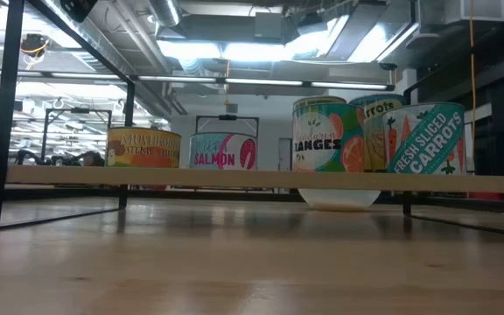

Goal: Pick and place cans onto a shelf
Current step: Put the canned green beans on the shelf

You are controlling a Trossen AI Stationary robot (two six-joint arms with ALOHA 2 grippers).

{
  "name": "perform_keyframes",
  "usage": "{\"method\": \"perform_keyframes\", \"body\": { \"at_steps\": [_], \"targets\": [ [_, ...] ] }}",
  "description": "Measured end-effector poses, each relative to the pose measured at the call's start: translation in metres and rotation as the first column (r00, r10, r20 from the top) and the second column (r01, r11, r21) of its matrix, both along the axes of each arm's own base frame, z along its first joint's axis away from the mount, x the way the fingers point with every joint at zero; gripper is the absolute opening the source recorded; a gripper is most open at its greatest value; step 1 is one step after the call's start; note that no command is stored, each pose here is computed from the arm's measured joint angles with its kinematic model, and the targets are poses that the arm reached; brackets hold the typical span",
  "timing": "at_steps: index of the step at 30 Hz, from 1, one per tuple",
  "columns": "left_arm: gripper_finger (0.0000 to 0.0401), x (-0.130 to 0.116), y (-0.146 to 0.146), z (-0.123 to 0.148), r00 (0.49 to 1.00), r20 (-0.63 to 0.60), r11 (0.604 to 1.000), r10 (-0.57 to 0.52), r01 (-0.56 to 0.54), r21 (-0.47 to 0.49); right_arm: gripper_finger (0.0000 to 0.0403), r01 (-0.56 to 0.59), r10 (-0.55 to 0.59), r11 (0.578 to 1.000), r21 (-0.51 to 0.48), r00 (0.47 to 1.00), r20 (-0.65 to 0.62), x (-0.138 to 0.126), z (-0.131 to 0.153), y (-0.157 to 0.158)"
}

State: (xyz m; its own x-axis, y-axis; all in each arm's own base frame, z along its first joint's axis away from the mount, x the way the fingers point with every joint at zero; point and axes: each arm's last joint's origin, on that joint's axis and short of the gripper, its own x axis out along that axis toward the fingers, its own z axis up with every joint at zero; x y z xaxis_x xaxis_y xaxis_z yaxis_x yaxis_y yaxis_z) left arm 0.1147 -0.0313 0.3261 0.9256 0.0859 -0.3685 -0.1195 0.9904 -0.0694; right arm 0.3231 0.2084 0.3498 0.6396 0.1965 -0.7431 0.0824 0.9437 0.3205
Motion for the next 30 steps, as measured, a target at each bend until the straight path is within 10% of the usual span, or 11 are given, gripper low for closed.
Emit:
{"method": "perform_keyframes", "body": {
  "at_steps": [10,19,30],
  "targets": [
    [0.0003,0.0,0.0,0.0,1.0,0.0,1.0,-0.001,0.001,0.002,0.0,-0.2,0.239,0.921,-0.333,0.968,0.079,0.045,0.019,-0.099],
    [0.0003,0.0,0.0,0.0,1.0,0.0,1.0,-0.001,0.001,0.001,0.0,-0.252,0.283,0.884,-0.395,0.959,0.023,0.057,0.015,-0.169],
    [0.0003,0.0,0.0,0.0,1.0,0.001,1.0,0.007,-0.007,0.006,0.0,-0.315,0.322,0.85,-0.422,0.945,-0.058,0.057,-0.005,-0.182]
  ]
}}
